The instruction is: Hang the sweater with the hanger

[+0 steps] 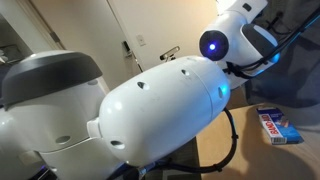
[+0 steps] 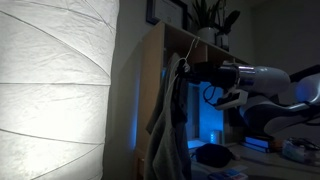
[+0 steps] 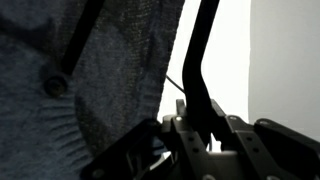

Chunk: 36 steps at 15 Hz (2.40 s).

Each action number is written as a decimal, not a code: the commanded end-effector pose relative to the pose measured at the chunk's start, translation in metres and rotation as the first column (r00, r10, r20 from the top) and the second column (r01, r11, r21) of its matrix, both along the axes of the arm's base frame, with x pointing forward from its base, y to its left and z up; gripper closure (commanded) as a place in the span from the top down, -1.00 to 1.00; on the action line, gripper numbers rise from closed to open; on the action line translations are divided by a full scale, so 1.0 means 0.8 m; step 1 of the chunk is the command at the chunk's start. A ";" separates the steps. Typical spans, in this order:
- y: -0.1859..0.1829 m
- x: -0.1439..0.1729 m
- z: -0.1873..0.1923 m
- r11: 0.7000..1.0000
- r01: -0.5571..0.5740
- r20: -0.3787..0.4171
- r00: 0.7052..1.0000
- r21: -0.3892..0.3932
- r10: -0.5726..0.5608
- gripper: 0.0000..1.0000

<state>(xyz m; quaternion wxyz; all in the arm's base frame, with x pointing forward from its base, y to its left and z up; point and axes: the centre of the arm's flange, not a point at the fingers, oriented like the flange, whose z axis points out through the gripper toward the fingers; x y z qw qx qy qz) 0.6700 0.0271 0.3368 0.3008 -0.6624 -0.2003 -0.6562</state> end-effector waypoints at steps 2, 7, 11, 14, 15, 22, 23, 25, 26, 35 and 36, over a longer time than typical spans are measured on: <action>0.009 -0.004 0.000 0.988 -0.097 -0.035 0.994 0.123 0.102 -0.85; 0.027 -0.009 0.001 0.979 -0.101 -0.095 0.988 0.177 0.120 -0.85; 0.014 0.005 0.016 0.943 0.032 -0.251 0.966 0.330 0.055 -0.87; -0.010 0.029 0.017 0.896 0.180 -0.404 0.915 0.406 -0.001 -0.84; -0.014 0.039 0.015 0.885 0.229 -0.455 0.890 0.405 -0.023 -0.87; -0.041 0.093 -0.007 0.796 0.553 -0.744 0.634 0.247 -0.210 -0.77; -0.043 0.097 -0.007 0.783 0.573 -0.769 0.605 0.240 -0.207 -0.77; -0.041 0.100 -0.007 0.761 0.612 -0.768 0.587 0.213 -0.257 -0.86; -0.041 0.102 -0.009 0.747 0.634 -0.751 0.589 0.200 -0.299 -0.80; -0.046 0.077 -0.002 0.814 0.499 -0.788 0.610 0.295 -0.088 -0.77; -0.047 0.072 0.002 0.803 0.480 -0.788 0.615 0.354 -0.020 -0.73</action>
